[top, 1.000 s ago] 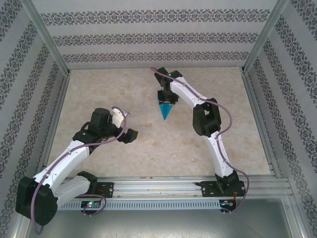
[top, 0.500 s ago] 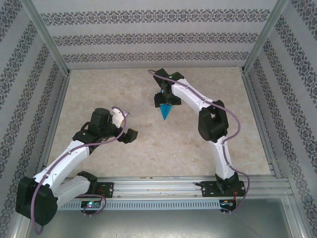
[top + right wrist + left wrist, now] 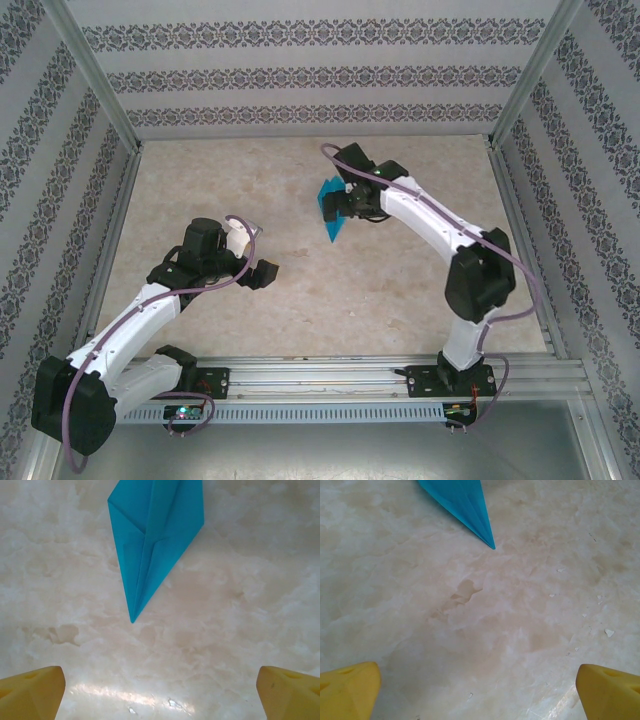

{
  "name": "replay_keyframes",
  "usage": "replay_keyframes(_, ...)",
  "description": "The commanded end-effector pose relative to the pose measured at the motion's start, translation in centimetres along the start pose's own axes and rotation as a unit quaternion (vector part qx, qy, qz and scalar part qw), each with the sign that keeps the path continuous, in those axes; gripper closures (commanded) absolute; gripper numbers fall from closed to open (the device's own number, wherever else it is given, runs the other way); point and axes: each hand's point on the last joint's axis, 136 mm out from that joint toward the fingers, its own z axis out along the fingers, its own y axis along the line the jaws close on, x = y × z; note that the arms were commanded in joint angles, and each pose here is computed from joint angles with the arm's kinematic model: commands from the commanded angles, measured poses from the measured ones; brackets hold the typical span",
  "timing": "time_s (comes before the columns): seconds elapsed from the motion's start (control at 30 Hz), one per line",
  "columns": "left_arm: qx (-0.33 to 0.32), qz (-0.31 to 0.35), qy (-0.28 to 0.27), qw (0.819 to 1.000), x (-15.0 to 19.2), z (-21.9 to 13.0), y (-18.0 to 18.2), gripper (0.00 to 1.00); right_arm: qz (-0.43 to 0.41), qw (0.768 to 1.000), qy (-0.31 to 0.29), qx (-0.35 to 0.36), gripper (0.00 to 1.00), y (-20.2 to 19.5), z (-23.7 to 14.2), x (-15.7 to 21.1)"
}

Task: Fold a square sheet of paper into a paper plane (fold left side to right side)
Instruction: Reset both arms

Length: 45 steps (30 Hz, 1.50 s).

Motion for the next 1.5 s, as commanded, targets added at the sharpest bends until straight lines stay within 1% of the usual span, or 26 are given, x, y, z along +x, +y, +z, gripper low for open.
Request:
replay_keyframes(0.0,-0.004,0.014,-0.01,1.0,-1.1,-0.7,0.1,0.0,-0.006,0.999,-0.041,0.004,0.02,-1.2,-2.2,0.1)
replay_keyframes(0.2,-0.013,0.016,-0.012,1.0,-1.1,-0.7,0.4,0.0,0.017,0.997,-0.08,-0.008,0.02,-4.2,-4.3,3.0)
replay_keyframes(0.47,-0.039,0.024,-0.012,0.999,-1.0,-0.8,1.2,0.0,0.058,0.987,-0.148,-0.004,0.02,-10.1,-6.1,5.9)
replay_keyframes(0.67,-0.062,0.031,-0.008,0.998,-0.7,-0.9,2.0,0.0,0.103,0.974,-0.201,0.028,0.02,-15.6,-7.0,6.9)
replay_keyframes(0.87,-0.071,0.037,-0.006,0.997,-0.5,-0.8,2.4,0.0,0.122,0.958,-0.253,0.061,0.02,-19.2,-7.5,6.9)
replay_keyframes(1.0,-0.07,0.041,-0.006,0.997,-0.5,-0.8,2.3,0.0,0.107,0.954,-0.273,0.067,0.02,-19.7,-7.2,6.6)
replay_keyframes(1.17,-0.07,0.042,-0.007,0.997,-0.4,-0.7,2.3,0.0,0.083,0.949,-0.293,0.083,0.02,-20.3,-6.0,6.8)
replay_keyframes(1.37,-0.07,0.042,-0.004,0.997,-0.3,-0.6,2.4,0.0,0.065,0.938,-0.331,0.08,0.02,-20.2,-5.4,6.6)
replay_keyframes(1.47,-0.067,0.04,-0.002,0.997,-0.2,-0.5,2.3,0.0,0.06,0.938,-0.332,0.082,0.02,-20.3,-4.9,6.6)
